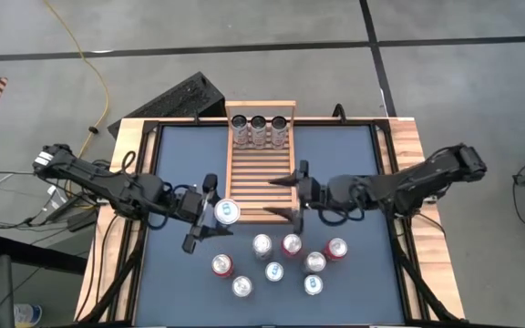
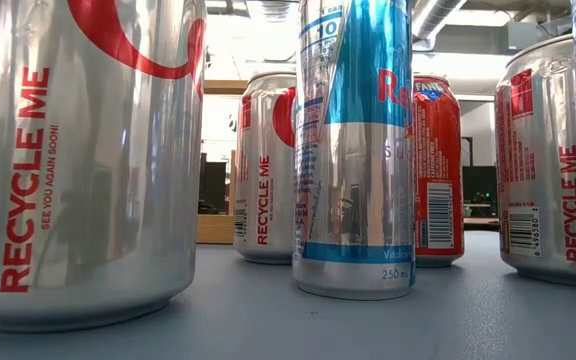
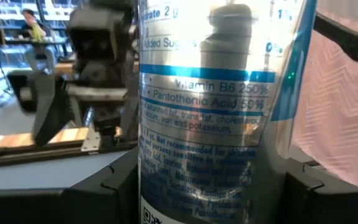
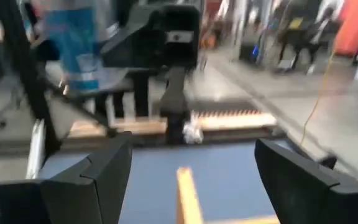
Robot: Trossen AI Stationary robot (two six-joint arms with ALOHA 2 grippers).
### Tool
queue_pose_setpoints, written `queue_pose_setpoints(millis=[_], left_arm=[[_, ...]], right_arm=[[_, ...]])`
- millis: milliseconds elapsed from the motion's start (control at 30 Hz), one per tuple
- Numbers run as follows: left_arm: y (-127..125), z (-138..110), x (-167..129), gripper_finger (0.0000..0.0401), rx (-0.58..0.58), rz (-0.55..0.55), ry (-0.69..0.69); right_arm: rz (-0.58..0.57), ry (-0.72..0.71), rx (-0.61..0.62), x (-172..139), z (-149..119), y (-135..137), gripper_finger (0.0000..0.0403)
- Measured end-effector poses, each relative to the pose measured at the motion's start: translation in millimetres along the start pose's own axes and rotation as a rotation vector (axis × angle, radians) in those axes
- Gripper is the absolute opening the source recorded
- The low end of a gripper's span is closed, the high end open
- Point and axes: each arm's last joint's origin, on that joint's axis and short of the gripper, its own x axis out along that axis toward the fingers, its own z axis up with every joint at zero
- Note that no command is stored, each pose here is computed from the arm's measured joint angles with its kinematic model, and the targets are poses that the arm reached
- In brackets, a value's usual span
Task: Place canned beverage on shelf
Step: Put the top blue soda can on the shelf
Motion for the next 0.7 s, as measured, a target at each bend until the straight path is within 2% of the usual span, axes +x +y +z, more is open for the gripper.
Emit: queue_pose_setpoints(millis=[100, 167, 533, 700], left_arm=[[0.4, 0.3, 0.0, 0.0222, 0.033, 0.005, -0.003], [1.5, -0.4, 0.8, 0.0222, 0.043, 0.021, 0.001], [9.5, 0.0, 1.5, 0.0222, 0.055, 0.079, -0.002], [9.8, 0.2, 1.7, 0.0222, 0.054, 0.084, -0.006]], right_arm=[[0.073, -0.197, 0.048, -0.1, -1.6, -1.8, 0.0318], [0.131, -0.27, 0.058, -0.1, 2.1, -0.1, 0.0318], [0.124, -0.291, -0.197, 29.3, 17.9, 26.2, 0.0318], [0.129, -0.247, -0.226, 44.4, 28.0, 35.7, 0.0333]])
